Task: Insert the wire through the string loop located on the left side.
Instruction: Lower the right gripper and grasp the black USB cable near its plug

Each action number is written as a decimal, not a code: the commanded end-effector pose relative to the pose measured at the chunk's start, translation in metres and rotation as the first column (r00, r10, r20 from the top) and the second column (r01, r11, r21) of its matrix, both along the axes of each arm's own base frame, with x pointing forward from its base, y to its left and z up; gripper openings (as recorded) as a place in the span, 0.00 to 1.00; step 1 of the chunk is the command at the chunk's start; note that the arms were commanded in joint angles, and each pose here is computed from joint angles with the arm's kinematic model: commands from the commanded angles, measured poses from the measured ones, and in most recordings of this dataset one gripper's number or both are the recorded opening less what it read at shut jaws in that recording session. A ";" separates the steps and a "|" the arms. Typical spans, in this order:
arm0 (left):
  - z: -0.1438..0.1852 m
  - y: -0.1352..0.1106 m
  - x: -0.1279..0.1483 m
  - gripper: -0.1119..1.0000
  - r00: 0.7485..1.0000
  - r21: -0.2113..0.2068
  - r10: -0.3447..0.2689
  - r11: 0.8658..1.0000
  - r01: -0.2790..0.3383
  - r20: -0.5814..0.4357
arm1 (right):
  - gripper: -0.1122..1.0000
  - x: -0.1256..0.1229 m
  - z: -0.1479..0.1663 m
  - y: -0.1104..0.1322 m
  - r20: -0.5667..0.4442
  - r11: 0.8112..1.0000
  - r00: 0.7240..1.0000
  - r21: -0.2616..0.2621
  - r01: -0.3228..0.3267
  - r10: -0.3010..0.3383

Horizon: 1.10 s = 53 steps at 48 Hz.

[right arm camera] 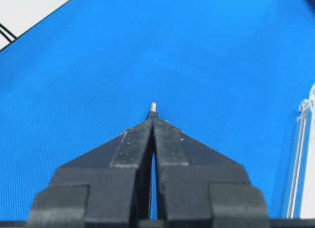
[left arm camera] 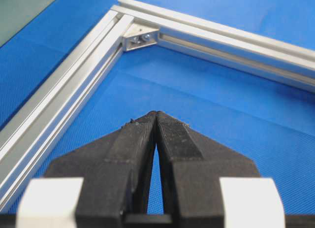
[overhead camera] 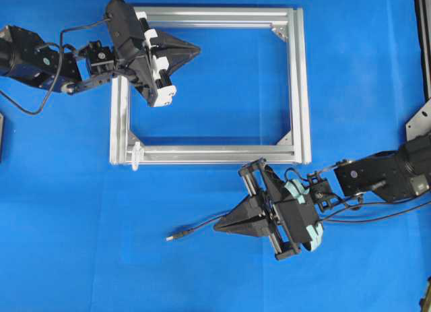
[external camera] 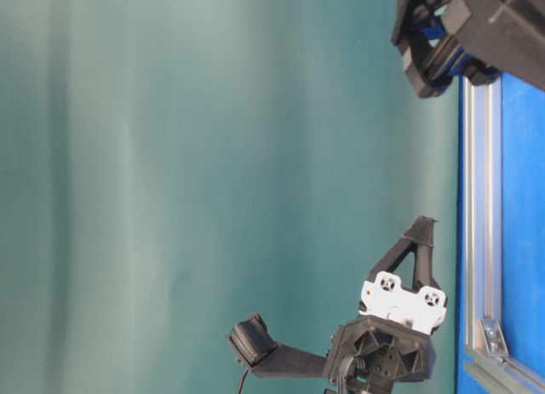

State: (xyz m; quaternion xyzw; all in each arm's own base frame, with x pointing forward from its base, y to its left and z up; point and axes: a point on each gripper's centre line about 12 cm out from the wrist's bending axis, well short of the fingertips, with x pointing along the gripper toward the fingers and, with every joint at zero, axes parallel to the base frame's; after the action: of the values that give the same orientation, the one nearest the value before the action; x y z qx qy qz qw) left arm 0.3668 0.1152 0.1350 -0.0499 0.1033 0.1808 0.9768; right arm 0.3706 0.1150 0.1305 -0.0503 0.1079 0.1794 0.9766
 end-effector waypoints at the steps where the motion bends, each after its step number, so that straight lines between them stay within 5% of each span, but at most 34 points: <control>1: 0.018 -0.001 0.004 0.10 0.999 0.031 -0.024 0.999 0.023 0.032 | 0.11 0.001 0.023 0.003 0.061 1.000 0.998 0.025 -0.005 0.003; 30: 0.017 0.000 0.004 0.10 1.000 0.028 -0.019 0.999 0.019 0.025 | 0.11 0.004 0.022 0.003 -0.012 0.998 1.000 0.067 0.017 -0.016; 36: 0.017 0.000 0.004 0.10 1.000 0.028 -0.019 0.999 0.019 0.025 | 0.32 0.004 0.022 0.002 -0.018 0.997 1.000 0.076 0.021 -0.020; 46: 0.017 0.000 0.004 0.10 1.000 0.027 -0.019 0.999 0.018 0.025 | 0.87 0.005 0.020 0.001 -0.033 0.996 0.999 0.079 0.032 -0.030; 53: 0.017 0.000 0.004 0.10 1.000 0.026 -0.018 1.000 0.017 0.025 | 0.87 0.008 0.015 0.001 -0.050 0.996 0.998 0.082 0.043 -0.039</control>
State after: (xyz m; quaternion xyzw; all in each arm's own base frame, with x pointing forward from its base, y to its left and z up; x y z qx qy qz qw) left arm 0.3669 0.1139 0.1353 -0.0420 0.1138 0.1729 0.9774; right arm 0.3726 0.1142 0.1348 -0.0089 0.1420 0.1660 0.9758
